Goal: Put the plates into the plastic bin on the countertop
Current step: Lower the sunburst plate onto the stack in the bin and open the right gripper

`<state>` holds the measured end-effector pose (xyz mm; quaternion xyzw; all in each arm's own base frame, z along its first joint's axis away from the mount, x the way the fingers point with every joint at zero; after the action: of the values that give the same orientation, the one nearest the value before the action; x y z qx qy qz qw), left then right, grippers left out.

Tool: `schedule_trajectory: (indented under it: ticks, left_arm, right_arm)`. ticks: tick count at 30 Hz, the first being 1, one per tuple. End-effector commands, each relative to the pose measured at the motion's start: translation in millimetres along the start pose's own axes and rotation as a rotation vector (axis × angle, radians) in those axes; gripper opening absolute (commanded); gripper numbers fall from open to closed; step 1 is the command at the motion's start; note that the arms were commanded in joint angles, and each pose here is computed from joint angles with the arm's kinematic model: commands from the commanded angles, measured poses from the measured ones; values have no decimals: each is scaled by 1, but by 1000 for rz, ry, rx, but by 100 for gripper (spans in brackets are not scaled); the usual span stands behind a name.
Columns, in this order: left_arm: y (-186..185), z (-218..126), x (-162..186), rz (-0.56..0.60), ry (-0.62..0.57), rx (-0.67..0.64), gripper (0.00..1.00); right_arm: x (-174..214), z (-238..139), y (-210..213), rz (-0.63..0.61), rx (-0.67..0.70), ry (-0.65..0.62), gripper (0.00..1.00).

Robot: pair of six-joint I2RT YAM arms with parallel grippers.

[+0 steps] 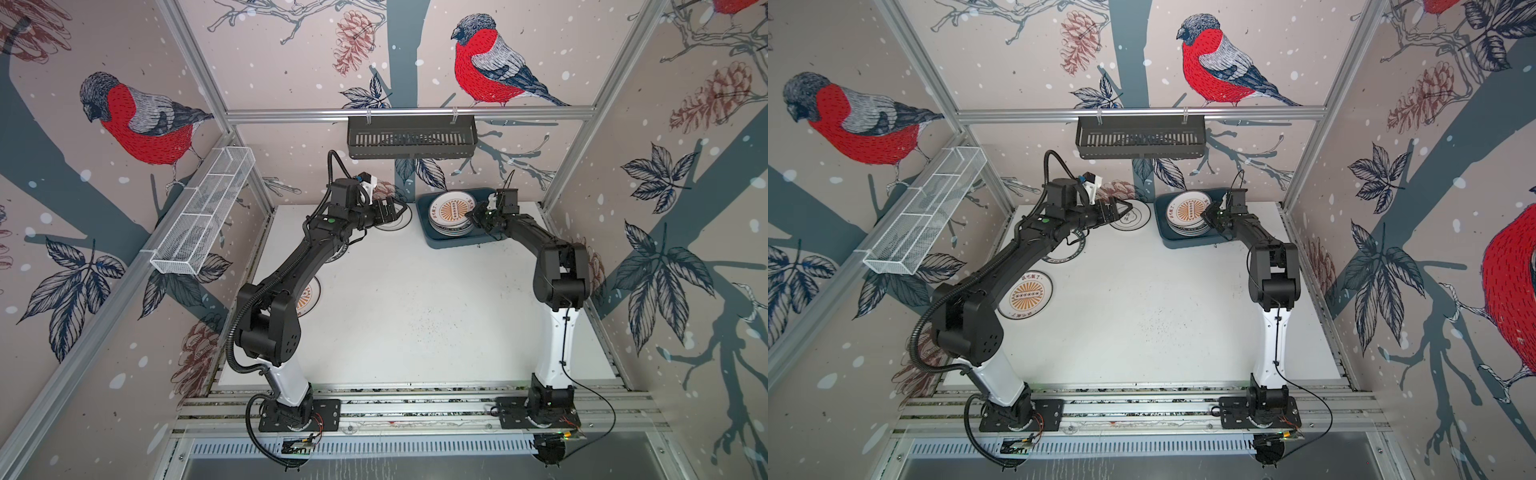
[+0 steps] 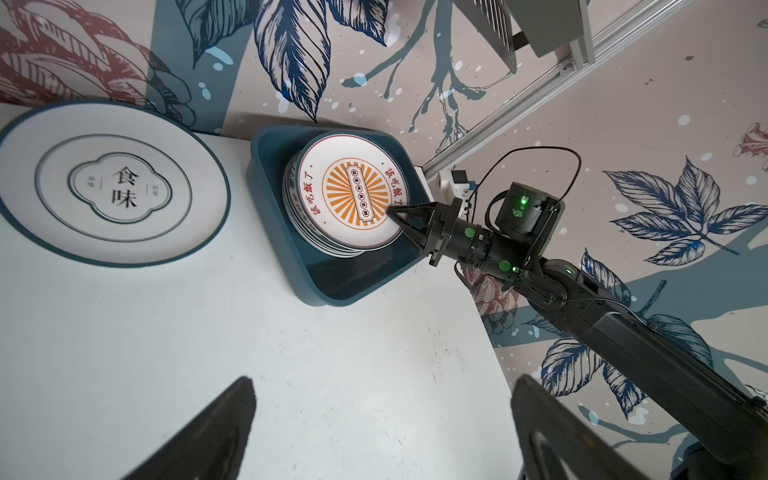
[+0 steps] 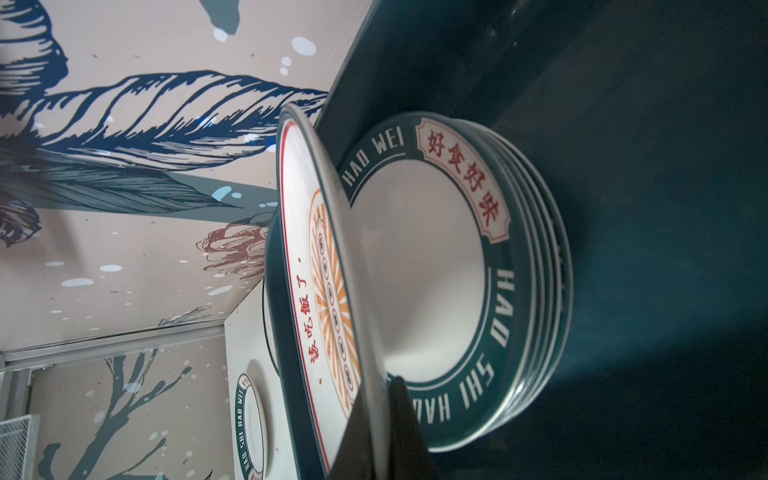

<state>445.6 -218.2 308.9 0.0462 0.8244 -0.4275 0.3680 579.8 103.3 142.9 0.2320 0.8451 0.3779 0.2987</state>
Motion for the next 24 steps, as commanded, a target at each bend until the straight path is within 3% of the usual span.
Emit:
schedule_trajectory:
  ticks: [1, 9, 15, 24]
  left_arm:
    - [5, 0, -7, 59, 20, -8, 96]
    - [21, -1, -17, 82, -8, -40, 96]
    - [29, -1, -18, 70, -31, -48, 96]
    - [54, -14, -27, 47, -75, -130, 96]
  right_arm:
    - [-7, 6, 0, 7, 1, -25, 3]
    - [-8, 18, -15, 19, 55, -13, 4]
    - [-6, 25, -22, 40, 78, 5, 10]
    - [-5, 26, -26, 31, 115, 25, 32]
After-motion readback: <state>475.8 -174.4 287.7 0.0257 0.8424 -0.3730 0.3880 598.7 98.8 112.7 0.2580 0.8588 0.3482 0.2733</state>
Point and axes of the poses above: each gripper's point midway between its finger pads, its own z axis out along the fingers, its own y axis along the line the jaws close on, x = y × z, the point moved 4 cm from there along -z, back along the fingers, and after that the axes turned 1 degree about -z, right-handed, at the moved point
